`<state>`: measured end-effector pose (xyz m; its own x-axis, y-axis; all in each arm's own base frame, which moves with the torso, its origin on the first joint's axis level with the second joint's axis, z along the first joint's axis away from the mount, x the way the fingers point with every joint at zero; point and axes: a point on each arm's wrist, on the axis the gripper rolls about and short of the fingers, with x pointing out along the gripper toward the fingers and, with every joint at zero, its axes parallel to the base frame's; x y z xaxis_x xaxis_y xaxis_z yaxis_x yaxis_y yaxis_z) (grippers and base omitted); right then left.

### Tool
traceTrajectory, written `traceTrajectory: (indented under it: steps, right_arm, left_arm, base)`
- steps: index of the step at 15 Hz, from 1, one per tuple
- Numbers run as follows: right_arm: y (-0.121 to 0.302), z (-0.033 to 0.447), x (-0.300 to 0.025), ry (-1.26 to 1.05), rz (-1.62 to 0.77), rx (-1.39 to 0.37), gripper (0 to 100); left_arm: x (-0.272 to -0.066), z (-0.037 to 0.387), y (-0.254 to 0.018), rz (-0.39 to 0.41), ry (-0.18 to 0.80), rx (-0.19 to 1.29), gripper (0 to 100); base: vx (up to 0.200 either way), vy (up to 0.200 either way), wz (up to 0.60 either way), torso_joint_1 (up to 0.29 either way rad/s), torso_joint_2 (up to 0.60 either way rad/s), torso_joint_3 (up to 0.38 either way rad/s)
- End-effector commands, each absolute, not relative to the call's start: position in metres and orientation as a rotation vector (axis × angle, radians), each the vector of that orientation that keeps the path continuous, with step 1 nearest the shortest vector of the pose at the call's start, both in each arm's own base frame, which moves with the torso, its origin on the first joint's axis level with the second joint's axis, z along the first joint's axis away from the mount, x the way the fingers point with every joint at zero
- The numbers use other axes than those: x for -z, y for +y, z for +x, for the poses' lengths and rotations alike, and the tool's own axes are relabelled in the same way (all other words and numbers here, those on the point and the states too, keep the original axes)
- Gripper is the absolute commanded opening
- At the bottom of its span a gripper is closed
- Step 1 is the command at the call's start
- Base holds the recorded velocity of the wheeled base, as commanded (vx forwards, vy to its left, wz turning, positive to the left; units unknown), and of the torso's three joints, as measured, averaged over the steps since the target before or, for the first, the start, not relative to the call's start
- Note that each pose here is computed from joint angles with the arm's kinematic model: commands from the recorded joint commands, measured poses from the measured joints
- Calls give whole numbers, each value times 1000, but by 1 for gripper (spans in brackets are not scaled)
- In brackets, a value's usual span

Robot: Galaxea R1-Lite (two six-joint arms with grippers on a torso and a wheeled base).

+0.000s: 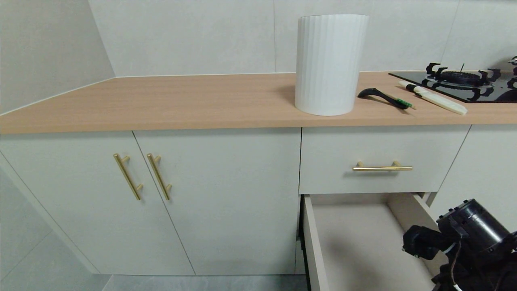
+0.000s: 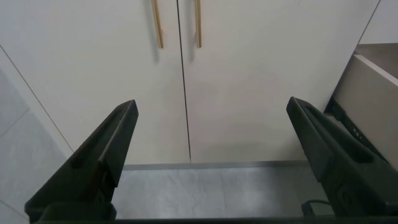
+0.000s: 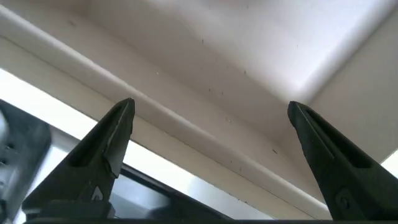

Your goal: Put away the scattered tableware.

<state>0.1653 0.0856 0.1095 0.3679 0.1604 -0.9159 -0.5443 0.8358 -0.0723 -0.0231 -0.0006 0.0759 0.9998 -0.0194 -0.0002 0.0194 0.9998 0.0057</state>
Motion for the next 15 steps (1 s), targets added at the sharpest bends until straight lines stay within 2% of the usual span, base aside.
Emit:
traceTrajectory:
  steps: [1,4,7,13,15]
  right_arm:
    - [86,178,-128,1038,-280,-397,100]
    - [86,193,-158,916,-41,-286,100]
    - [76,201,-166,812,13,-247,100]
    - [74,201,-167,803,11,-239,100]
    - [74,201,-167,803,11,-239,100]
  left_arm:
    - [-76,-23,-1,6,1,18,100]
    - [-76,-23,-1,6,1,18,100]
    - [-76,-23,-1,6,1,18,100]
    - [-76,-23,-1,6,1,18,100]
    - [-76,-23,-1,6,1,18,100]
  base:
    - [0,0,0,0,0,0]
    - [0,0,0,0,0,0]
    - [0,0,0,0,0,0]
    - [0,0,0,4,-13,-4]
    - [0,0,0,44,-290,-232]
